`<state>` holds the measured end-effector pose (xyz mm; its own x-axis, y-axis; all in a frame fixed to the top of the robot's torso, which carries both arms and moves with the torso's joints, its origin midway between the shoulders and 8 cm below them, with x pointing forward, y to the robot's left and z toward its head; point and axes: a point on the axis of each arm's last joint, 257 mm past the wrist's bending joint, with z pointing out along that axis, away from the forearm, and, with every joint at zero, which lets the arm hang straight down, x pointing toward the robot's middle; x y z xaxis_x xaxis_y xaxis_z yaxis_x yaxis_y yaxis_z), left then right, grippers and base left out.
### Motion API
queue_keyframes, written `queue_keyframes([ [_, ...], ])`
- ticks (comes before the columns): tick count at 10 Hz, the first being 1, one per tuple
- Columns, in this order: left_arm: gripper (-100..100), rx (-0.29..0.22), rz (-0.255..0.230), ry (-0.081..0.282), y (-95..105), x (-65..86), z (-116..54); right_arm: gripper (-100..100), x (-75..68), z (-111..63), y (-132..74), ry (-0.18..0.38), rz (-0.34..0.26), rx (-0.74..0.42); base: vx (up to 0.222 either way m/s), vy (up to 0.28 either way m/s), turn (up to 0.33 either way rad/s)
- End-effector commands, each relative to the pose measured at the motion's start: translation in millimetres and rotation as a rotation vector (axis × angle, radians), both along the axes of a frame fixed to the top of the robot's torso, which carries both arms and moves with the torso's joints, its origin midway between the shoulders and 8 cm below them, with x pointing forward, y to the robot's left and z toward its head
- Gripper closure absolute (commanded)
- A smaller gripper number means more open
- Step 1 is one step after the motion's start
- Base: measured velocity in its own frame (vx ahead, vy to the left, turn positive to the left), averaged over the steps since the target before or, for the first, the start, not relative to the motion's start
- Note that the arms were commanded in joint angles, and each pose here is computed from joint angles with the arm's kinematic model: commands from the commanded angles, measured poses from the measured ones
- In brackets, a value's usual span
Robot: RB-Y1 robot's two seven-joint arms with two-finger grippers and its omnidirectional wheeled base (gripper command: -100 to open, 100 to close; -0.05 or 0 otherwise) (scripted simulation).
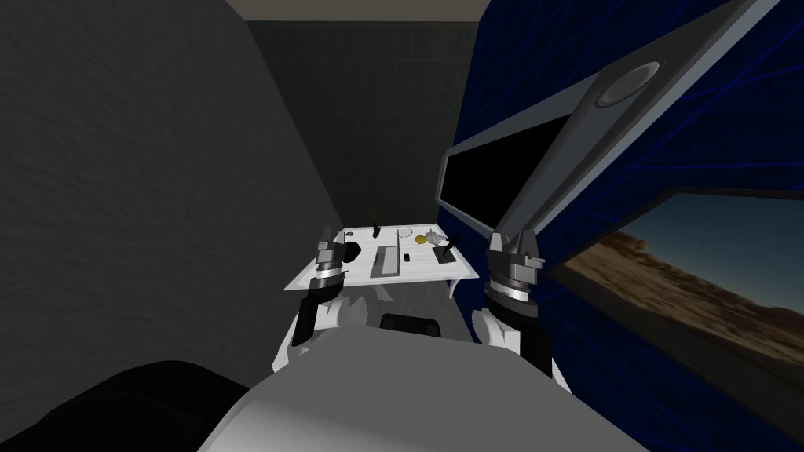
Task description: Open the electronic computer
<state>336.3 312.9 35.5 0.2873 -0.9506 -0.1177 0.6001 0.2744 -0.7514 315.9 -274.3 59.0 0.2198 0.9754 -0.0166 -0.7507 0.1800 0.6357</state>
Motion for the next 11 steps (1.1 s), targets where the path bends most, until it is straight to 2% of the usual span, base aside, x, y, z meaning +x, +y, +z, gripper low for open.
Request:
queue_keyframes([
  [1,0,0.0,0.0,0.0,0.0,0.0,0.0,0,0.0,0.0,0.0,0.0,0.0,0.0,0.0,0.0,0.0],
  [4,0,0.0,0.0,0.0,0.0,0.0,0.0,0,0.0,0.0,0.0,0.0,0.0,0.0,0.0,0.0,0.0],
  [5,-100,0.036,-0.012,0.027,-3.0,4.7,-5.1,0,0.0,0.0,0.0,0.0,0.0,0.0,0.012,-0.027,0.001],
  [6,-100,0.05,-0.014,0.043,-3.7,7.1,-8.5,0,0.1,-0.1,0.0,0.0,0.0,0.0,0.023,-0.05,0.004],
  [8,-100,0.093,-0.009,0.117,-2.0,18.3,-27.9,0,0.1,-0.2,0.0,0.001,0.0,0.0,0.054,-0.11,0.004],
  [11,-100,0.12,0.023,0.235,8.2,32.7,-63.1,0,0.1,-0.2,0.0,0.001,0.0,0.0,0.069,-0.145,0.007],
])
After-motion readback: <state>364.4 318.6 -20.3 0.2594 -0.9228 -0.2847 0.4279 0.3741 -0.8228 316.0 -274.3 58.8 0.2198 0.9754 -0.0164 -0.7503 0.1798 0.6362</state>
